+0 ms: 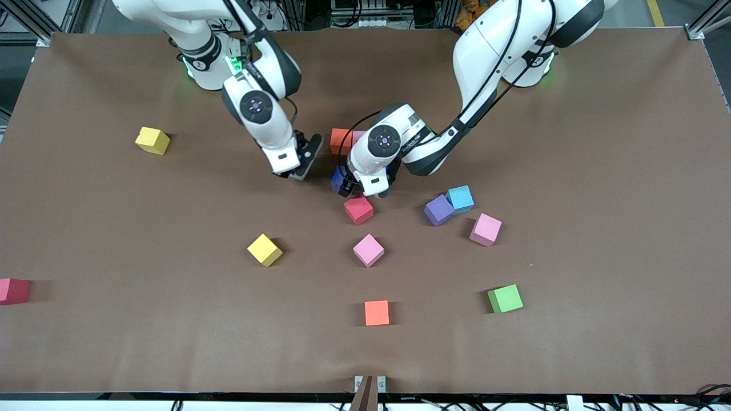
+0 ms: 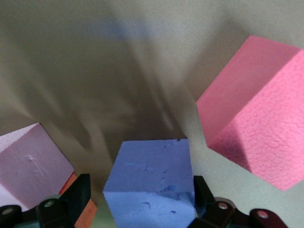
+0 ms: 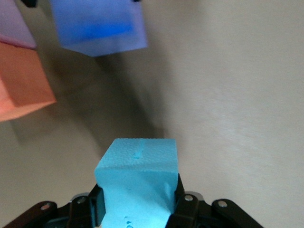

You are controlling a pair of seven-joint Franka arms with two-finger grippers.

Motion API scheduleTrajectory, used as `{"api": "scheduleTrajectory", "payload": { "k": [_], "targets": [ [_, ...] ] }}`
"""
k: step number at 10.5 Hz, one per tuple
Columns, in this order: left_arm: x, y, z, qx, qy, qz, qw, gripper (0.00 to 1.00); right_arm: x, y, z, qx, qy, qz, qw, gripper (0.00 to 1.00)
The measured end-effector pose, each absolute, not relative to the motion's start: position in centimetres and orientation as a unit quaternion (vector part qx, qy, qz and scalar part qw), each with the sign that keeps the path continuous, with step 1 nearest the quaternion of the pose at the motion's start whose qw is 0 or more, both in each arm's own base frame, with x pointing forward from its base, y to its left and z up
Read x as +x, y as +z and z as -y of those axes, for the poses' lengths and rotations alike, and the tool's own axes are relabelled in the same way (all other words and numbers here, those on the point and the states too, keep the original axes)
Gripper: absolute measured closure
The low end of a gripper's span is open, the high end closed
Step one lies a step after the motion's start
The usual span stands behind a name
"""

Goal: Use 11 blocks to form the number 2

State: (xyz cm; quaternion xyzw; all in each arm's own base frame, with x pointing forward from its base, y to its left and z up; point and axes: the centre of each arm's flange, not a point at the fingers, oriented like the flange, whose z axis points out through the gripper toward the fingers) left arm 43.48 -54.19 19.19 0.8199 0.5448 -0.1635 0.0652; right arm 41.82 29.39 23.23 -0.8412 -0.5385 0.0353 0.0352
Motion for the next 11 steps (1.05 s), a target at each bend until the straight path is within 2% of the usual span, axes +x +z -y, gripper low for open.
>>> {"api": "scheduleTrajectory", "payload": {
  "k": [1, 3, 5, 8, 11],
  "targets": [
    [43.5, 19.1, 54.2, 0.820, -0.164, -0.545, 0.065, 0.08, 42.4, 23.4, -29.0, -0.837, 0.032, 0.546, 0.035, 0.45],
    [43.6, 19.2, 54.2, 0.819, -0.163, -0.546, 0.067, 0.37, 43.3, 24.0, -28.7, -0.826, 0.029, 0.562, 0.035, 0.45],
    [44.1, 19.5, 54.1, 0.809, -0.163, -0.561, 0.069, 0.38, 44.8, 24.8, -27.8, -0.817, 0.024, 0.575, 0.033, 0.45],
    [48.3, 22.8, 51.8, 0.753, -0.156, -0.633, 0.083, 0.38, 45.8, 25.5, -27.3, -0.812, 0.023, 0.582, 0.032, 0.45],
    [49.2, 26.7, 49.5, 0.730, -0.146, -0.666, 0.045, 0.43, 45.8, 25.3, -27.2, -0.812, 0.026, 0.582, 0.033, 0.45]
  ]
}}
